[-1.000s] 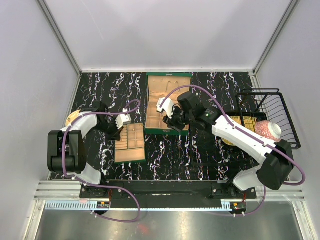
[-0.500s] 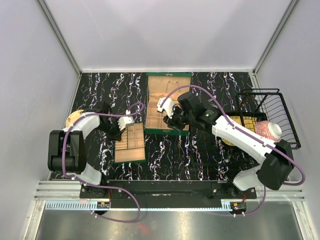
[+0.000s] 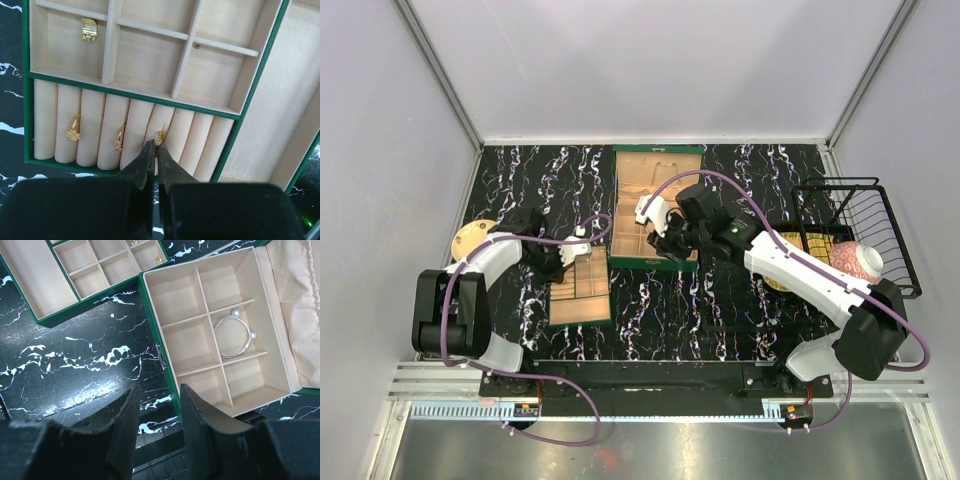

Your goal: Organize the mixed jewelry

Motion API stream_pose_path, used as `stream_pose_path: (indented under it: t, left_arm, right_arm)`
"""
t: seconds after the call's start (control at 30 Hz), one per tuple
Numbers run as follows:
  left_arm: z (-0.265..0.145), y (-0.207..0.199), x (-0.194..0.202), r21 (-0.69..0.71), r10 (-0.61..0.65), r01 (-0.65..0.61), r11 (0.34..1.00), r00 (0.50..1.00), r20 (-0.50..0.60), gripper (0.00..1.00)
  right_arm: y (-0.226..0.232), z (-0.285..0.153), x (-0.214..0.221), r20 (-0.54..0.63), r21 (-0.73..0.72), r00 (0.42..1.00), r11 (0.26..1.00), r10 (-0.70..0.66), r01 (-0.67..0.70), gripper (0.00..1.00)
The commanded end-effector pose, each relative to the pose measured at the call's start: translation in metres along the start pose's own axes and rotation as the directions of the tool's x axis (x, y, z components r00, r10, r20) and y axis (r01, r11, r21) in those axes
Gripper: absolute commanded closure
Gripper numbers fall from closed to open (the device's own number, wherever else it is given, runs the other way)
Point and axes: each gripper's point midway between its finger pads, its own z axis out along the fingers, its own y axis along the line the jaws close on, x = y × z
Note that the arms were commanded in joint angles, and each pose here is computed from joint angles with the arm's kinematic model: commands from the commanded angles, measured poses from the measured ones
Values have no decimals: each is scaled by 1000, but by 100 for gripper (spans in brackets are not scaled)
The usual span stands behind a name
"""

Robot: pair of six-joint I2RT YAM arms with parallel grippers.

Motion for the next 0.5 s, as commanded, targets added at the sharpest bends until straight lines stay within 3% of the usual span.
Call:
stream_pose_path:
  t: [0.0, 0.47]
  left_arm:
    - [3, -6, 17, -18, 4, -5, 1000, 997, -71, 100]
    - [14, -17, 32, -32, 4, -8, 999, 991, -137, 97]
  right_arm:
    - [-7, -7, -17, 70, 21, 998, 1000, -10, 9, 56]
    - [-6, -6, -15, 67, 22, 998, 1000, -6, 5, 56]
